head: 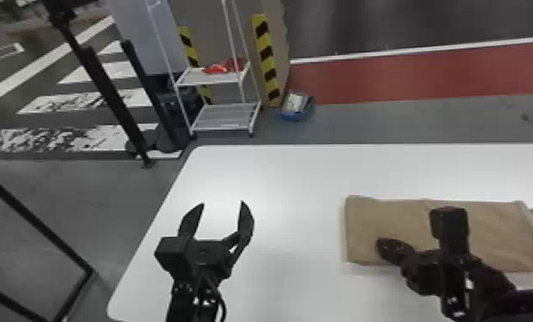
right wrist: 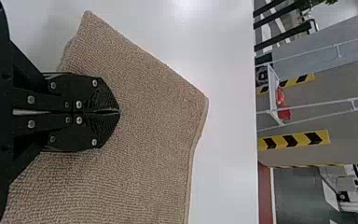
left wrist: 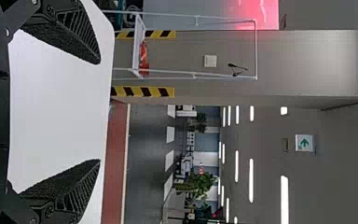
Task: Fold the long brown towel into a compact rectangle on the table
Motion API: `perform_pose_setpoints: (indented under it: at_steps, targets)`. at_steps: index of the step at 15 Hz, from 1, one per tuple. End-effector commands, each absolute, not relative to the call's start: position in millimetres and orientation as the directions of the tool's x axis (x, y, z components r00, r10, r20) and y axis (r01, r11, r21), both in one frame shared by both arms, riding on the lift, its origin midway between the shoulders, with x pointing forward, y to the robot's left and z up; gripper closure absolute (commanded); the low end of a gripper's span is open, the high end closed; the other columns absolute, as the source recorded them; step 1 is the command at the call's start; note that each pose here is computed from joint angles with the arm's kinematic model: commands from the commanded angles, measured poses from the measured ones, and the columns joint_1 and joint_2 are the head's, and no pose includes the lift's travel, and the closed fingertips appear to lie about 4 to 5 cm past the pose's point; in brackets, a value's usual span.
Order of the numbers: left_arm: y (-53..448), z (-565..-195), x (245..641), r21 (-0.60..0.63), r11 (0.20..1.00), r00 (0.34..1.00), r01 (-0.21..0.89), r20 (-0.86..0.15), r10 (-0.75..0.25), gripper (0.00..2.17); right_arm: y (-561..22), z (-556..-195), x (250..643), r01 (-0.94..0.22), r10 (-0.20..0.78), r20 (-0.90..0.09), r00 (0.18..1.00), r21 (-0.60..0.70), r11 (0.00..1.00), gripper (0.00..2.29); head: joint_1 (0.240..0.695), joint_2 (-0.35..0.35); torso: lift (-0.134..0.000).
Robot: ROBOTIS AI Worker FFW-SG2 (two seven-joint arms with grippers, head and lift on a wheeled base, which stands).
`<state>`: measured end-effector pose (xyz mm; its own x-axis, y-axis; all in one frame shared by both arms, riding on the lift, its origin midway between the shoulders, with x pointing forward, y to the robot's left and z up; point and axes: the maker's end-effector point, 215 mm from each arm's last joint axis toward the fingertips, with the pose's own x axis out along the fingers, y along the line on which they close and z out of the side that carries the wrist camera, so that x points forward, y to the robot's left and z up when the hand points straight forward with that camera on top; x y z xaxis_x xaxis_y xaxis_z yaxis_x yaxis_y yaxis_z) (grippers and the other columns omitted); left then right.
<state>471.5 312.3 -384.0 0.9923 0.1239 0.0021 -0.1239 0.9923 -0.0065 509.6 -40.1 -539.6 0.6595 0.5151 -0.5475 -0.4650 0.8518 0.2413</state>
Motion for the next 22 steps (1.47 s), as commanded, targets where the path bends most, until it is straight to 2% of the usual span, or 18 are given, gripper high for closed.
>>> perform_pose_setpoints:
  at_steps: [1, 3, 4, 5, 6, 9, 10, 13, 14, 15, 16, 17, 18, 20, 22]
  targets:
    - [309.0, -384.2, 471.8, -0.007, 0.993, 0.993, -0.118, 0.002, 0.118, 0.14, -45.7, -517.8, 510.5, -0.45, 0.518, -0.515, 0.683, 0.261, 0.854, 2.1, 0.695, 0.3, -0.057]
    - [298.0, -384.0, 473.7, -0.015, 0.995, 0.995, -0.103, 0.003, 0.103, 0.14, -67.3, -498.7, 514.8, -0.422, 0.498, -0.496, 0.711, 0.266, 0.867, 1.73, 0.695, 0.292, -0.057]
    - [288.9, -383.4, 475.5, -0.011, 0.996, 0.996, -0.09, 0.004, 0.09, 0.14, -80.9, -488.9, 520.2, -0.402, 0.481, -0.49, 0.727, 0.263, 0.877, 1.03, 0.695, 0.282, -0.057]
    - [276.3, -382.9, 476.7, -0.013, 0.997, 0.997, -0.077, 0.005, 0.077, 0.14, -92.7, -484.8, 523.9, -0.385, 0.467, -0.488, 0.737, 0.265, 0.884, 0.14, 0.695, 0.268, -0.057]
    - [258.6, -382.6, 478.4, -0.015, 0.999, 0.999, -0.05, 0.007, 0.05, 0.14, -104.7, -481.1, 528.4, -0.369, 0.456, -0.482, 0.749, 0.268, 0.89, 0.0, 0.695, 0.249, -0.057]
    - [203.1, -378.0, 482.8, -0.031, 0.999, 1.0, 0.021, 0.016, -0.021, 0.14, -159.1, -466.8, 545.9, -0.313, 0.405, -0.466, 0.787, 0.264, 0.912, 0.05, 0.695, 0.18, -0.057]
    - [183.9, -377.1, 482.6, -0.041, 0.998, 0.999, 0.049, 0.018, -0.048, 0.14, -184.0, -457.8, 554.7, -0.286, 0.378, -0.452, 0.808, 0.261, 0.922, 0.06, 0.695, 0.124, -0.057]
    - [123.3, -382.1, 482.5, -0.042, 0.991, 0.992, 0.129, 0.011, -0.128, 0.16, -267.1, -437.7, 566.1, -0.211, 0.302, -0.414, 0.859, 0.251, 0.945, 0.07, 0.695, 0.02, -0.057]
    - [102.3, -391.6, 482.2, -0.029, 0.988, 0.988, 0.154, -0.003, -0.154, 0.17, -298.9, -435.5, 564.4, -0.177, 0.265, -0.416, 0.87, 0.238, 0.955, 0.07, 0.695, -0.059, -0.057]
    - [87.2, -398.2, 482.6, -0.028, 0.983, 0.984, 0.18, -0.013, -0.18, 0.21, -322.4, -433.3, 561.9, -0.152, 0.235, -0.416, 0.879, 0.225, 0.963, 0.07, 0.695, -0.096, -0.057]
    - [73.2, -400.2, 483.3, -0.029, 0.979, 0.979, 0.203, -0.012, -0.204, 0.21, -343.9, -432.4, 557.3, -0.136, 0.219, -0.416, 0.883, 0.22, 0.966, 0.07, 0.695, -0.172, -0.057]
    - [63.8, -400.5, 484.0, -0.029, 0.975, 0.975, 0.221, -0.008, -0.222, 0.21, -365.4, -429.4, 553.2, -0.115, 0.2, -0.406, 0.892, 0.222, 0.968, 0.07, 0.695, -0.172, -0.057]
    - [55.3, -399.1, 486.3, -0.027, 0.971, 0.971, 0.24, -0.003, -0.24, 0.21, -388.0, -428.8, 547.3, -0.09, 0.175, -0.404, 0.898, 0.221, 0.971, 0.07, 0.695, -0.245, -0.057]
    - [38.8, -402.7, 497.6, -0.026, 0.965, 0.965, 0.261, -0.009, -0.262, 0.21, -430.4, -429.7, 534.0, -0.044, 0.137, -0.401, 0.906, 0.231, 0.972, 0.07, 0.695, -0.304, -0.057]
    - [26.0, -419.0, 509.7, -0.026, 0.964, 0.962, 0.266, -0.056, -0.267, 0.22, -452.4, -432.8, 523.7, -0.015, 0.112, -0.407, 0.906, 0.234, 0.972, 0.08, 0.695, -0.35, -0.057]
